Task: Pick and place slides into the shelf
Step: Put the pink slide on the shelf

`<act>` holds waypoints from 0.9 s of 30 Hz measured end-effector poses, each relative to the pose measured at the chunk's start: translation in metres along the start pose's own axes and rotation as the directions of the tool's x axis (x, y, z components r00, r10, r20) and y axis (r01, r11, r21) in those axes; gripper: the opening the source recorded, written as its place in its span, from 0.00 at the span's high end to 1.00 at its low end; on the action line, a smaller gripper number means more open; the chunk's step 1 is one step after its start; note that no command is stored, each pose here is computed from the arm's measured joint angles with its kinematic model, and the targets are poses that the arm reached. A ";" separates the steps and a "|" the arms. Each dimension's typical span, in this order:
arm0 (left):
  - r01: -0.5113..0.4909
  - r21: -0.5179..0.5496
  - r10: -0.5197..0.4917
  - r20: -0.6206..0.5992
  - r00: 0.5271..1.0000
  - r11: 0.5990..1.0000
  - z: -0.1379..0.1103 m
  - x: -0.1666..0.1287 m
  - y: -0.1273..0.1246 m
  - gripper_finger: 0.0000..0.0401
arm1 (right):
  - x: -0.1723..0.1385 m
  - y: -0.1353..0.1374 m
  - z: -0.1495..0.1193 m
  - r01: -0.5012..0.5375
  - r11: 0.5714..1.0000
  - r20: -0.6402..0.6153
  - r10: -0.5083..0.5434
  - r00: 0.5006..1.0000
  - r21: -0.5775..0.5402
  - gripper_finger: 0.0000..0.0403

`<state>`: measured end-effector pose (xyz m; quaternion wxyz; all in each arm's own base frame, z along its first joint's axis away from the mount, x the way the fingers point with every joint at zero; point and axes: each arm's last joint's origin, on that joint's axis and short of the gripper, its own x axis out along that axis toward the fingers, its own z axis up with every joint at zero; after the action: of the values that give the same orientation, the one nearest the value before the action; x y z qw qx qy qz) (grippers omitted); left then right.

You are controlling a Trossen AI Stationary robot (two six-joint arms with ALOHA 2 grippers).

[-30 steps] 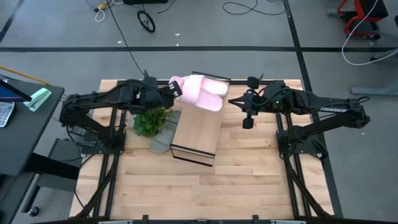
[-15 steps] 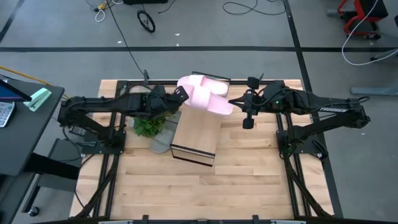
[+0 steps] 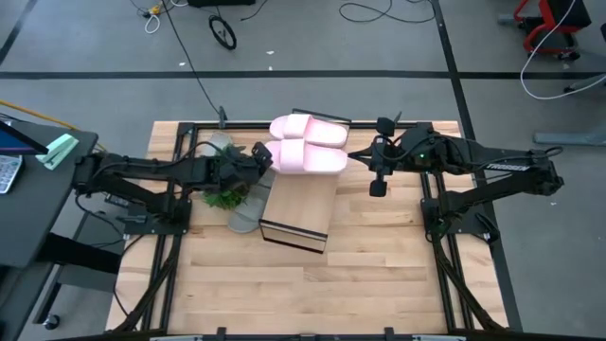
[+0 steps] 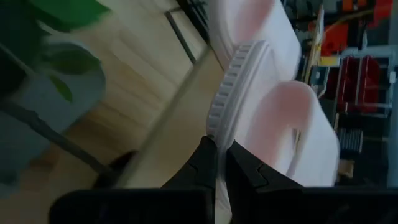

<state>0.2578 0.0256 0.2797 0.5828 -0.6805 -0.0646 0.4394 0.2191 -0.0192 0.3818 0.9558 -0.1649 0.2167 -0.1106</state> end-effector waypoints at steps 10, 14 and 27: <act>0.015 0.035 -0.015 0.000 1.000 0.999 0.013 0.017 0.004 0.96 | 0.001 -0.004 -0.002 0.016 0.998 -0.010 -0.015 1.000 0.053 1.00; 0.007 0.070 -0.007 -0.007 1.000 0.998 0.019 0.022 0.002 0.96 | 0.001 -0.004 -0.002 0.017 0.998 -0.012 -0.017 1.000 0.060 1.00; -0.009 0.102 0.009 -0.004 1.000 0.995 0.028 0.027 0.000 0.96 | 0.001 -0.004 -0.002 0.017 0.997 -0.014 -0.016 1.000 0.075 1.00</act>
<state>0.2549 0.0625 0.2672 0.6150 -0.6510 -0.0379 0.4433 0.2184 -0.0239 0.3812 0.9590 -0.1299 0.2174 -0.1274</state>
